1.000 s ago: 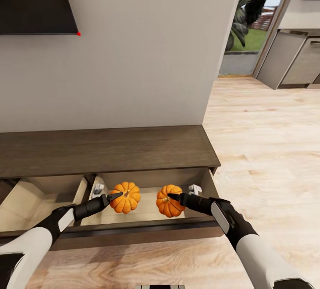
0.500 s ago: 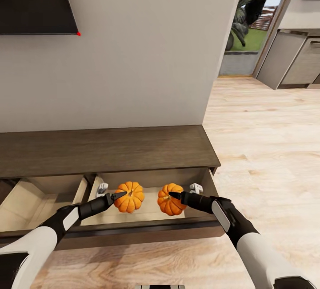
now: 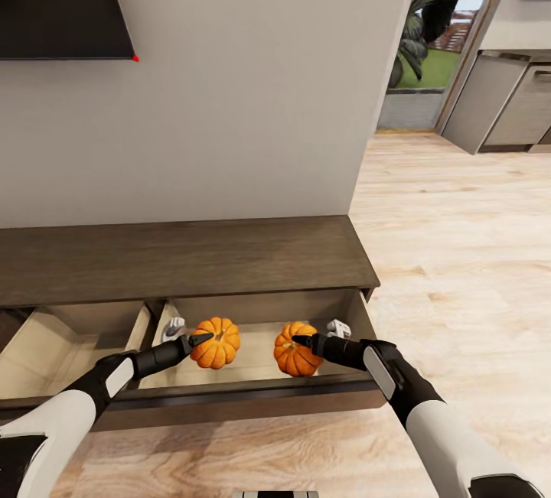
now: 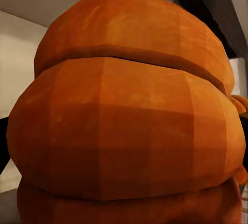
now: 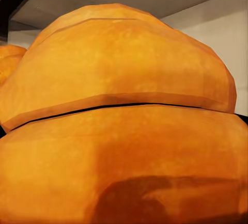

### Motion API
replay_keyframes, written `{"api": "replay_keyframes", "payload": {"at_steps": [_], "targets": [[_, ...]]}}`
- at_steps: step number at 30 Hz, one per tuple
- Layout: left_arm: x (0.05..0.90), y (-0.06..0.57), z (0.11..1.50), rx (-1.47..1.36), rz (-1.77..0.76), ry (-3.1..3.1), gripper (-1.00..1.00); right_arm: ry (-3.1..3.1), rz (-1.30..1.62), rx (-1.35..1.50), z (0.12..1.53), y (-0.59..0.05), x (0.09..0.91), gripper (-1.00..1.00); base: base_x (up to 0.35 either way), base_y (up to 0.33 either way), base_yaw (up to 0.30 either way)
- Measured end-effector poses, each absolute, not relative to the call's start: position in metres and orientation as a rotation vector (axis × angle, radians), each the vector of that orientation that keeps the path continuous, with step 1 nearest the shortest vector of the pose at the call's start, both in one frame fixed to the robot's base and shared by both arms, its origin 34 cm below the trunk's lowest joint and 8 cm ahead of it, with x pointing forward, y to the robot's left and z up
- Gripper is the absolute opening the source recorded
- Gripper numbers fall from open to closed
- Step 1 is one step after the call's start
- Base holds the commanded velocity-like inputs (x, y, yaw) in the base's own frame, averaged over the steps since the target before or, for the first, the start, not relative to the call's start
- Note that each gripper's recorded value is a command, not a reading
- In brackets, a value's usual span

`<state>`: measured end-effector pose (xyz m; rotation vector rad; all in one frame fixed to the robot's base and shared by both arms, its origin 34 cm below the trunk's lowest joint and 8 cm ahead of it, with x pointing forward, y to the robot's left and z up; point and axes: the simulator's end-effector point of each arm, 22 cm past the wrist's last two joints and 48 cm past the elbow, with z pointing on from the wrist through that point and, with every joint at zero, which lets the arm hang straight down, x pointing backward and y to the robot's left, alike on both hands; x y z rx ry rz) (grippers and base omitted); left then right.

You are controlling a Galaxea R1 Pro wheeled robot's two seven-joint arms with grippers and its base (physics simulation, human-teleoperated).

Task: Place each of the two pumpkins and all three candles from the living room inside a cabinet in the living room (use any cabinet), then make sure every cabinet is closed, and position the cauldron so it is next to a table in the living room.

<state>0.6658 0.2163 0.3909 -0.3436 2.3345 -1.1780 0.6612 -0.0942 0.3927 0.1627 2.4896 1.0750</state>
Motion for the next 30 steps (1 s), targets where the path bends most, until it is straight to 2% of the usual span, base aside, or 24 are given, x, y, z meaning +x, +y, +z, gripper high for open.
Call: {"api": "replay_keyframes", "payload": {"at_steps": [17, 24, 30], "targets": [[0.667, 0.205, 0.393, -0.335, -1.196, 2.326, -1.00, 2.477, 1.070, 0.135, 0.397, -0.091, 0.665, -1.00, 0.055, 0.000, 0.004], [0.667, 0.205, 0.392, -0.337, -1.198, 2.326, -1.00, 2.481, 1.062, 0.131, 0.396, -0.093, 0.664, -1.00, 0.000, 0.000, 0.241], [0.667, 0.205, 0.393, -0.337, -1.199, 2.324, -1.00, 2.477, 1.064, 0.132, 0.397, -0.093, 0.665, -1.00, 0.000, 0.000, 0.062]]}}
